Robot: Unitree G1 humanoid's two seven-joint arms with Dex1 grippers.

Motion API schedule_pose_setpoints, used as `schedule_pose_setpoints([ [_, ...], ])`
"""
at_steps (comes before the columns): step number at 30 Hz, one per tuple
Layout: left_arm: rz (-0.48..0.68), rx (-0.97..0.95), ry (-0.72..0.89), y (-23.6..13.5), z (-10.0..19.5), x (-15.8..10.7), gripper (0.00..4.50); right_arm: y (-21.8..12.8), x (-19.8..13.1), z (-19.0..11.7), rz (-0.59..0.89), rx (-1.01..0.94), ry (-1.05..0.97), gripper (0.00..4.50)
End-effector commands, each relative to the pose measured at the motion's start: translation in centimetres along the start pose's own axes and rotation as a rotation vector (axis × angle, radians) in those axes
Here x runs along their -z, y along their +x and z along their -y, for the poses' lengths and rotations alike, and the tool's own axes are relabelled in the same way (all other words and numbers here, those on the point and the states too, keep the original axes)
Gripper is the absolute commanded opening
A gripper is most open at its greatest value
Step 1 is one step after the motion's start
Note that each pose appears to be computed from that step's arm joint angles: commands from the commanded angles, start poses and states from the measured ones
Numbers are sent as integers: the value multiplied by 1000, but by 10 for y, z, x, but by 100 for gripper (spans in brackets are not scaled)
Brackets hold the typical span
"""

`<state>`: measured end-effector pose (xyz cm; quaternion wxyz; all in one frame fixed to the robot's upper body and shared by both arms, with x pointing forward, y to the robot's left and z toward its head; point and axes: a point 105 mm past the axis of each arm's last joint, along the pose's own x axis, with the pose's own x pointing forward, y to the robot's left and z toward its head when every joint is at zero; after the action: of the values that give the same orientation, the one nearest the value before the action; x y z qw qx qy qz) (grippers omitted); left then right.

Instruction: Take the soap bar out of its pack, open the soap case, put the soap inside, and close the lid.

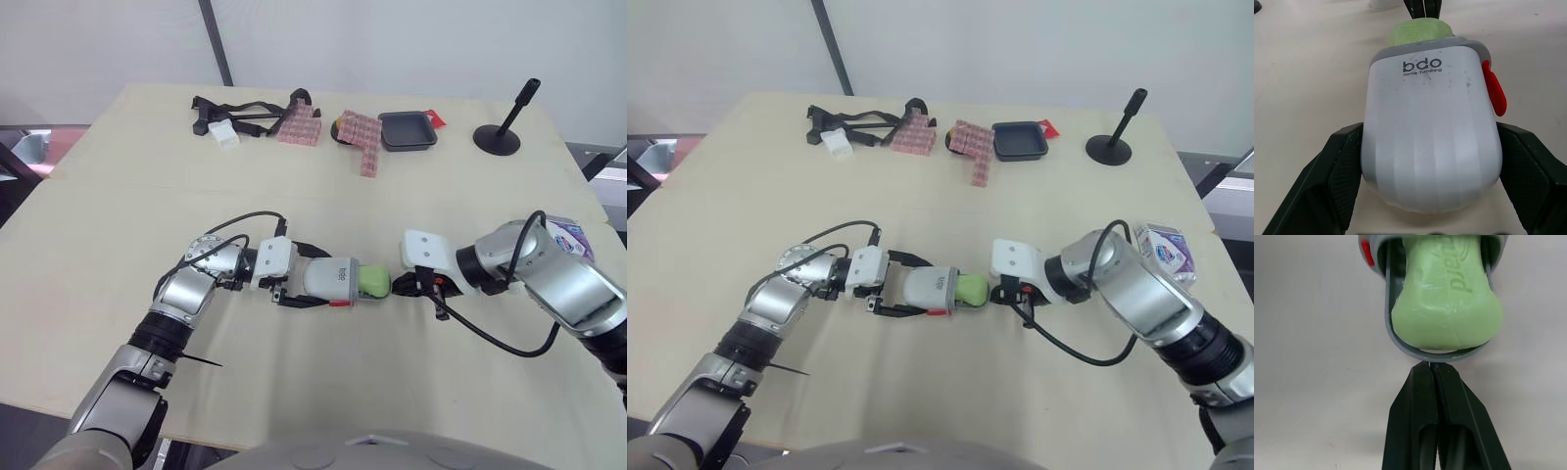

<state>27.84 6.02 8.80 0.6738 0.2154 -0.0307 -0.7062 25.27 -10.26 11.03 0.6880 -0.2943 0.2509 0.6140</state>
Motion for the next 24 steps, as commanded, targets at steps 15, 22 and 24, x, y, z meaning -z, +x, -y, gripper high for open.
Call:
schedule_pose_setpoints([
  [15,21,-11,49,1,-5,-10,347,17,-25,6,45,-11,-78,2],
  [22,31,-21,44,0,-6,-11,347,9,-15,11,45,38,-62,2],
  [24,25,-27,51,-2,-8,-11,347,1,-5,14,66,78,-26,2],
])
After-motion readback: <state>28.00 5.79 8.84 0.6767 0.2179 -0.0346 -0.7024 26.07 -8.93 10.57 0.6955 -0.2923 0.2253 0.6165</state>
